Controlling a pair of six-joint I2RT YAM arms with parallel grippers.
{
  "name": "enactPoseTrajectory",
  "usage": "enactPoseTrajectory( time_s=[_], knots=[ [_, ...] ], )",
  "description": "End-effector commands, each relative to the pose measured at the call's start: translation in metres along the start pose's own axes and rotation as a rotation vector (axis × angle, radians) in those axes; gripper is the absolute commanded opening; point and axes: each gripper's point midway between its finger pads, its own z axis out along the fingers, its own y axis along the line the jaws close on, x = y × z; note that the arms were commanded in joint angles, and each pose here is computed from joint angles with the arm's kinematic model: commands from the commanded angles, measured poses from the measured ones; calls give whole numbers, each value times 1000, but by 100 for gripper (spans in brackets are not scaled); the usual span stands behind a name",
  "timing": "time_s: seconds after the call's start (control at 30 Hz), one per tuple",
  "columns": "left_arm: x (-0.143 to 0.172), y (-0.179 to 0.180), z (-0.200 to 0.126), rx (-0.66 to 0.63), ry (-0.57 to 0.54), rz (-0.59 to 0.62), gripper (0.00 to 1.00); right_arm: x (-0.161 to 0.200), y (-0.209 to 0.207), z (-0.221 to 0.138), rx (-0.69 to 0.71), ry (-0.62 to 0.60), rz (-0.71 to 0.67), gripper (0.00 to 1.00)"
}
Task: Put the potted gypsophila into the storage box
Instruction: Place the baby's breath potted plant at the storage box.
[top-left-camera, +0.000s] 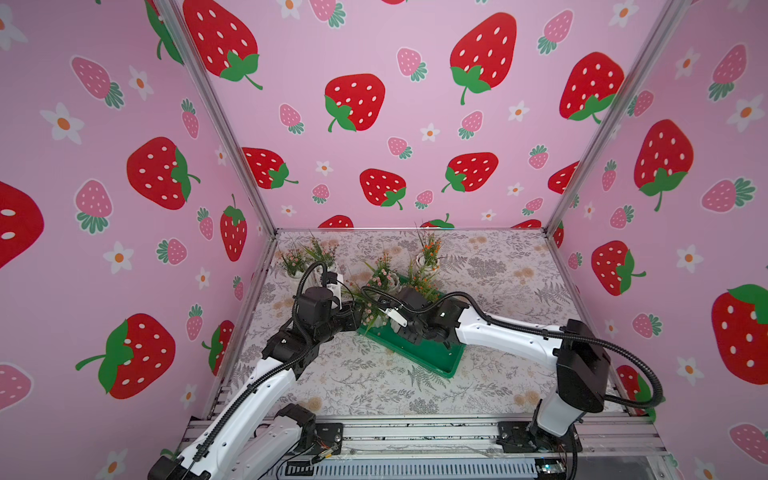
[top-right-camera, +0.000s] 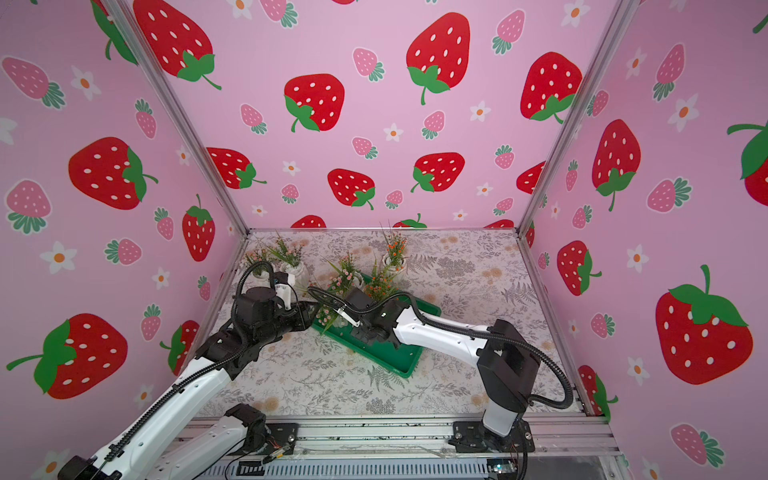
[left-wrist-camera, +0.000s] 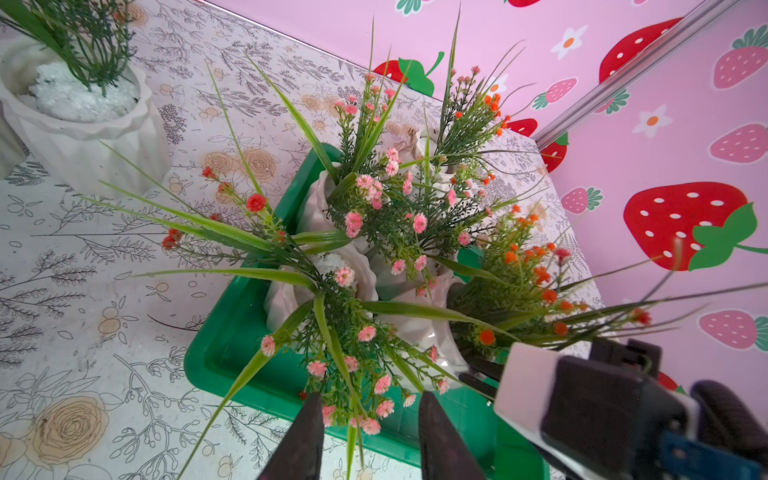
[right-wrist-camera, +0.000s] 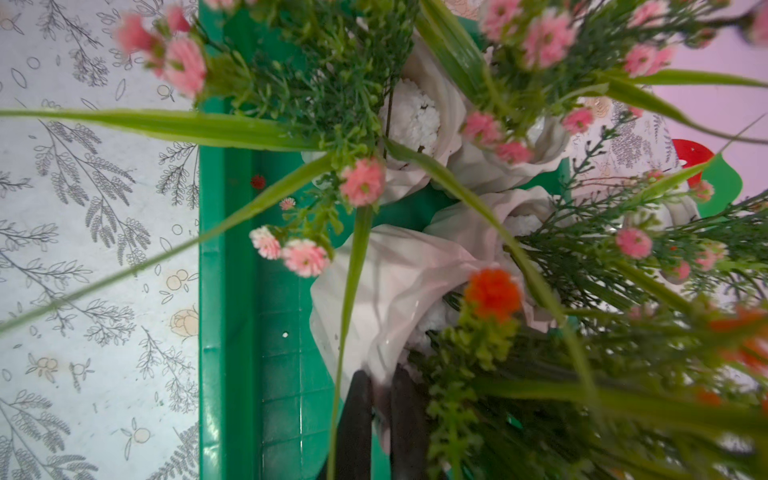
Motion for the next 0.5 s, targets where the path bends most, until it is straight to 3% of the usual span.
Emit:
enactPoseTrajectory(
  time_s=[0.0,0.37,0.47],
  knots=[
    [0,4,-4,-18,-1,1,41,-26,-1,1,9,-83,37,0],
    [0,5,-2,-22,3,2,41,-30,9,17,-28,-88,65,0],
    [-2,7,-2,-27,-4,-13,41,-31,14,20,-53,-84,71,5]
  ],
)
